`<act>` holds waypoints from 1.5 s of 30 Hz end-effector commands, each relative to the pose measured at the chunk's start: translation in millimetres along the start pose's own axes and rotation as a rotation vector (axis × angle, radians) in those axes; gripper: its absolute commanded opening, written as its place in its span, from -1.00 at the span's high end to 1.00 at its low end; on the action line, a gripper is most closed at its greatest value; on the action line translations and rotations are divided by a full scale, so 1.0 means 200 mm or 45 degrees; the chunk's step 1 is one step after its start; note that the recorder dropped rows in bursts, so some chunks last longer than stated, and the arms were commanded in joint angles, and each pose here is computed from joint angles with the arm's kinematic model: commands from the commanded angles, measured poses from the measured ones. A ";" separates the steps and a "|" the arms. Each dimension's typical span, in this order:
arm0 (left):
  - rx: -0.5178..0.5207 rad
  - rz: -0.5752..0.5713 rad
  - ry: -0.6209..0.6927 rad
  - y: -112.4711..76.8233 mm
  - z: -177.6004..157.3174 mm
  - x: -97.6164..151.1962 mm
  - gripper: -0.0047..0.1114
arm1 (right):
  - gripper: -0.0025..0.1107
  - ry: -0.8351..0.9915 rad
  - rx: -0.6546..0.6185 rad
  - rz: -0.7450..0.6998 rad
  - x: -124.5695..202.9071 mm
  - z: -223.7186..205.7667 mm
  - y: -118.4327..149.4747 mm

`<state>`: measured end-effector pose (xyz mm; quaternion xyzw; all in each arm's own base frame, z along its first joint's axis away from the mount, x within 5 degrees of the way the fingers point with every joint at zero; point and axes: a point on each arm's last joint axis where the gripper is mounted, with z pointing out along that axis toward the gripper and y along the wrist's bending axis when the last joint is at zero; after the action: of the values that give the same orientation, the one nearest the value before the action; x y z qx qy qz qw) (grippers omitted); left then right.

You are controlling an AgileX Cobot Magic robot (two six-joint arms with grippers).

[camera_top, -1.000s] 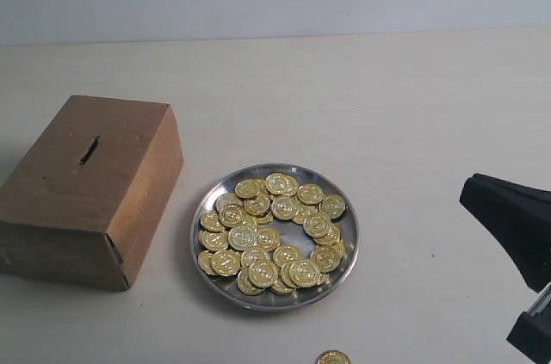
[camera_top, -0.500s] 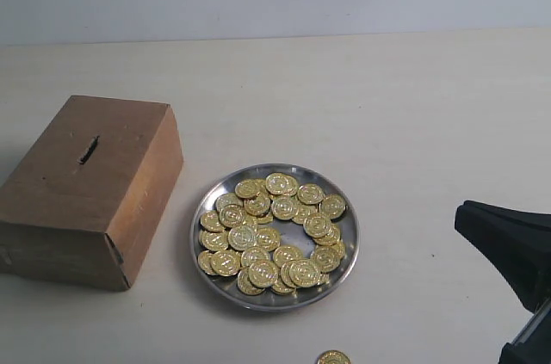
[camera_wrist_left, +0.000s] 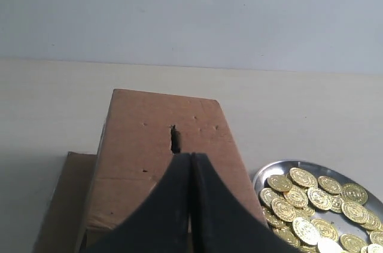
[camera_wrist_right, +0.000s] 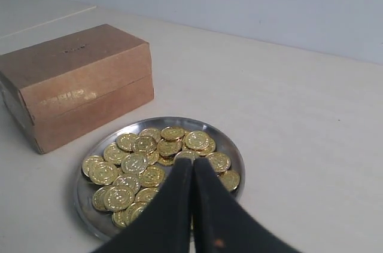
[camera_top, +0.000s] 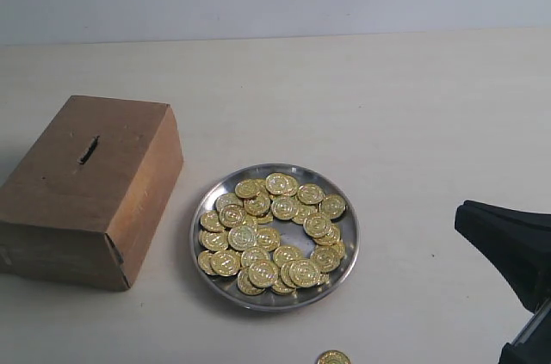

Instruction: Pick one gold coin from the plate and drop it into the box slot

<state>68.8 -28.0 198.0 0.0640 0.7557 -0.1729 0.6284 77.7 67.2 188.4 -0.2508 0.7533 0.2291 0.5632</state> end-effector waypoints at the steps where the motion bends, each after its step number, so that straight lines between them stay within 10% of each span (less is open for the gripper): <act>1: -0.002 0.007 0.000 0.00 0.00 0.00 0.91 | 0.96 -0.042 0.003 -0.010 -0.01 -0.01 0.00; 20: -0.015 0.007 -0.004 0.01 0.00 0.00 0.91 | 0.96 -0.170 0.684 0.145 0.05 -0.26 -0.15; 45: -0.015 0.007 -0.004 0.01 0.00 0.00 0.91 | 0.96 -0.118 0.778 0.146 0.07 -0.28 -0.16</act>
<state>69.0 -27.7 198.0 0.0634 0.7556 -0.1709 0.6292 54.7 6.2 188.4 -0.0163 0.7745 0.0393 0.6311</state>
